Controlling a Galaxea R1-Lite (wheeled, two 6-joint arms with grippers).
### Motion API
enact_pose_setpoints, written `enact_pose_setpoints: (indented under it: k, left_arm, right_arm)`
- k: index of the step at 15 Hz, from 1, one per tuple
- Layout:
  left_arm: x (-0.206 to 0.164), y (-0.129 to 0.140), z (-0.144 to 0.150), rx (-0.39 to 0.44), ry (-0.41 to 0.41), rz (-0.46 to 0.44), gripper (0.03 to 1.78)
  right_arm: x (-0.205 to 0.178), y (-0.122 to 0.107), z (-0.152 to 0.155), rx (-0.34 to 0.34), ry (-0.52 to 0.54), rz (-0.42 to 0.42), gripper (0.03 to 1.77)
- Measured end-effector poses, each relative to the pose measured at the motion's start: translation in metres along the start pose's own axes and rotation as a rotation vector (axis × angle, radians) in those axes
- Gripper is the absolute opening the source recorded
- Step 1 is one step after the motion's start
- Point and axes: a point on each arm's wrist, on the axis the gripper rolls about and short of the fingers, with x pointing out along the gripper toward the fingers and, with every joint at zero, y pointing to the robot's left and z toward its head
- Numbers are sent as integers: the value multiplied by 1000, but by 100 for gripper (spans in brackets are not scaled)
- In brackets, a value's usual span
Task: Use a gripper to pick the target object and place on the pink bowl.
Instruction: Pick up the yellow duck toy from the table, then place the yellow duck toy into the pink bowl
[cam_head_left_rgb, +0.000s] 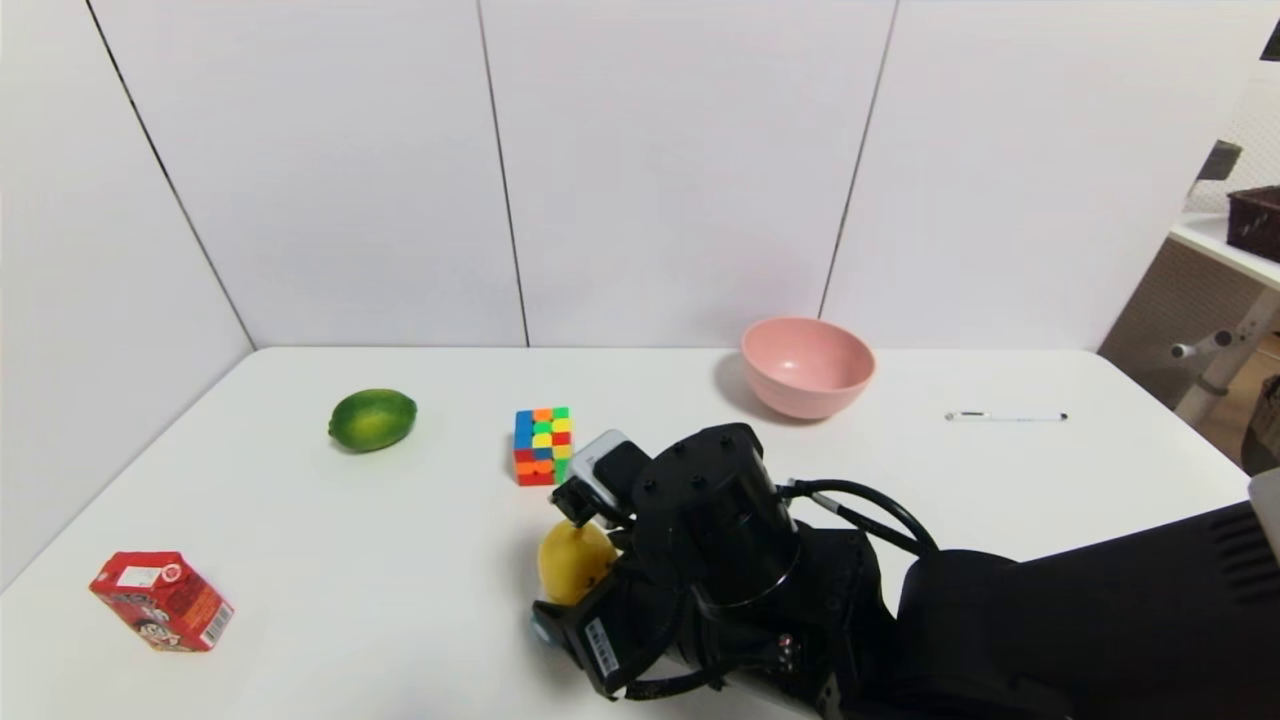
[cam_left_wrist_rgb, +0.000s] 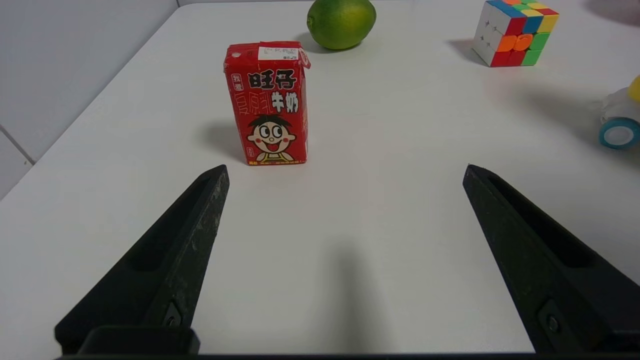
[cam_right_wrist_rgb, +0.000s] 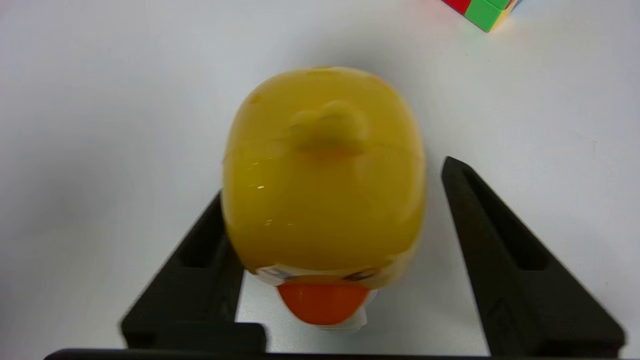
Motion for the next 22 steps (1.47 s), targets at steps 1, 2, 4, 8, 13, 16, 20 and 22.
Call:
enact_pose_setpoints:
  k: [1,2,4,8,13,16,20,22]
  left_arm:
    - [0,0,0,0,0,0,169]
    - [0,0,0,0,0,0,169]
    - [0,0,0,0,0,0,169]
    - [0,0,0,0,0,0,169]
    - [0,0,0,0,0,-1,169]
    - [0,0,0,0,0,0,169]
    - [0,0,0,0,0,0,169]
    - [0,0,0,0,0,0,169]
  right_arm:
    - [1,0,-1,0,4,-1,103]
    - [2,0,-1,-1,6,-1,92]
    - [2,0,-2,-2,10,-1,72]
    - [0,-1,0,1,0,1,36]
    - [-8,-3,11,5,-31,1,36]
    - [-20,-14,27,21,-86,-18,36]
    - [-33,-51,43,70,-144,-103,36]
    - [-42,-82,51,111,-180,-183,36]
